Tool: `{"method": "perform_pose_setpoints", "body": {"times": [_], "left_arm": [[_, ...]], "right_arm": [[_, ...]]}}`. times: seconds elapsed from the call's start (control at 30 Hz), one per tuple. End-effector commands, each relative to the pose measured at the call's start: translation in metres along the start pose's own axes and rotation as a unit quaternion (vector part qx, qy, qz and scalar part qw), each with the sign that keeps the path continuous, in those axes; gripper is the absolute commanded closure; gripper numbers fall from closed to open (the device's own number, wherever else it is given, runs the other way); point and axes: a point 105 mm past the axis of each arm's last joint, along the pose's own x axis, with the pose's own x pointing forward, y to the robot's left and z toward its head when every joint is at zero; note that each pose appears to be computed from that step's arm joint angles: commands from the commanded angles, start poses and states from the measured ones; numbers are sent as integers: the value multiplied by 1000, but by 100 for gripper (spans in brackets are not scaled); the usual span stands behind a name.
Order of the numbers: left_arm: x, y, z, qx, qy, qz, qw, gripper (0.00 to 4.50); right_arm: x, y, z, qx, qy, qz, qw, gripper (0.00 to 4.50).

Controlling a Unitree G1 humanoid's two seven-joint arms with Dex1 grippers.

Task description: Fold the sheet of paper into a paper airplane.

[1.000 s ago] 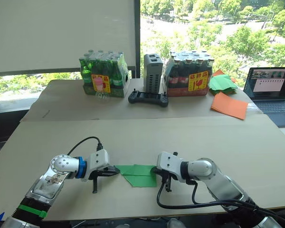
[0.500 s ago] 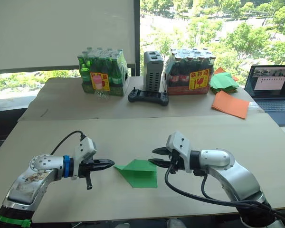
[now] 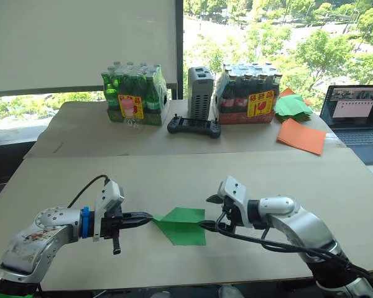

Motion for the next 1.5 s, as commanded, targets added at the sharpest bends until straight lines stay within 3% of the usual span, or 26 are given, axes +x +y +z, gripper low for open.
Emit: {"method": "perform_pose_setpoints", "body": {"times": [0.03,0.33,0.37,0.57,0.77,0.93,1.13,1.23,1.37,1.5], "left_arm": [[-2,-5,8,15,-7,2,1000,450],[-1,-6,9,18,-9,6,1000,450],[0,-6,9,18,-9,6,1000,450],[1,-7,11,18,-11,5,1000,450],[2,-5,12,19,-12,7,1000,450],[3,-2,16,20,-16,11,1000,450],[2,10,28,15,-42,31,999,450],[1,16,34,13,-50,37,998,450],[2,18,35,13,-52,36,998,450],[4,19,33,11,-52,33,998,450]], "right_arm": [[1,2,10,35,-22,26,999,5],[5,5,7,118,-16,64,991,5],[5,6,6,120,-16,65,990,56],[6,7,8,131,-24,69,989,260],[7,8,9,133,-29,67,988,445],[5,8,22,101,-57,56,992,445],[-17,5,70,-87,-149,-21,985,445],[-19,18,77,-300,-146,-62,941,445],[-7,35,63,-451,-131,-65,881,445],[8,25,40,-585,-71,-99,802,445]]}}
